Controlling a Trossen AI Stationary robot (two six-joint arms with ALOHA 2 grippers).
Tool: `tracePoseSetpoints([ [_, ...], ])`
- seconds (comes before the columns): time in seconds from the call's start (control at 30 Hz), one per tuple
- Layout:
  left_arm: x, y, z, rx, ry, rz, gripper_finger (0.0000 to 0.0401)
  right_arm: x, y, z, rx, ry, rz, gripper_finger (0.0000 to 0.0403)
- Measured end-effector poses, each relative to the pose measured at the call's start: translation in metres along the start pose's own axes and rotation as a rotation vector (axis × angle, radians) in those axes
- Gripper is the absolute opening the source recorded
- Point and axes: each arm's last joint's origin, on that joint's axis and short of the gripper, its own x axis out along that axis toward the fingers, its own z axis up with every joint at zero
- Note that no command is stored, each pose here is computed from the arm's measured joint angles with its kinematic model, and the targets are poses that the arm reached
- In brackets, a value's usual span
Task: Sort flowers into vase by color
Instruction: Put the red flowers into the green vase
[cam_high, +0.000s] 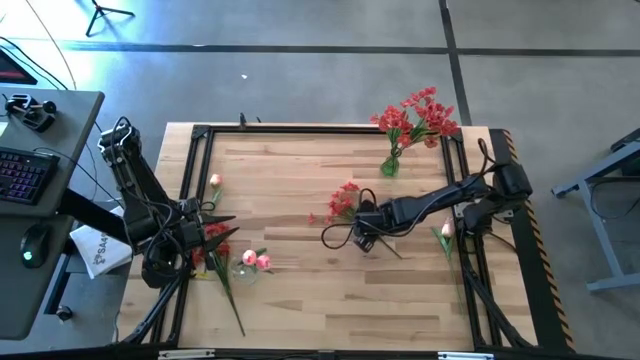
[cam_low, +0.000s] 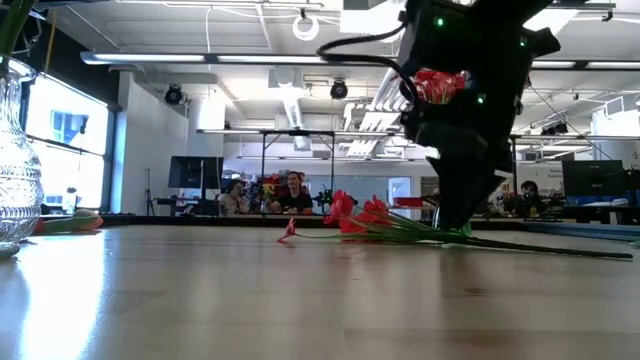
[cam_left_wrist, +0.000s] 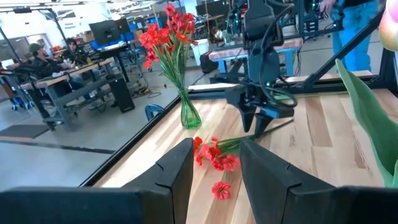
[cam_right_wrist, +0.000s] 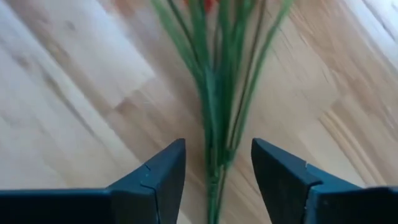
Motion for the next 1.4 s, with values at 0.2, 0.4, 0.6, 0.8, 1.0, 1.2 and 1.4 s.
tracePoseSetpoints([
  [0.2,0.000,0.000,0.000,0.003,0.000,0.000,0.0119,0.012,-0.005,-0.002,0.033,0.017,0.028,0.0165],
  [0.4,0.000,0.000,0.000,0.009,0.001,0.000,0.0119,0.024,-0.002,0.000,-0.006,0.014,0.042,0.0142],
  [0.6,0.000,0.000,-0.001,0.013,0.006,-0.006,0.0119,0.034,-0.002,-0.001,-0.012,0.005,0.023,0.0037],
  [0.8,0.000,0.000,-0.001,0.010,0.020,-0.024,0.0119,0.003,0.002,-0.008,-0.058,-0.319,0.036,0.0017],
  [1.0,0.000,0.000,-0.002,0.006,0.021,-0.023,0.0119,-0.040,-0.011,-0.026,-0.162,-0.865,0.344,0.0007],
  [1.2,0.000,0.001,-0.002,0.019,0.017,-0.017,0.0119,-0.073,-0.052,-0.051,-0.288,-1.490,0.354,0.0003],
  [1.4,0.003,0.002,-0.002,0.022,0.020,0.007,0.0119,-0.080,-0.082,-0.053,-0.346,-1.658,0.024,0.0007],
])
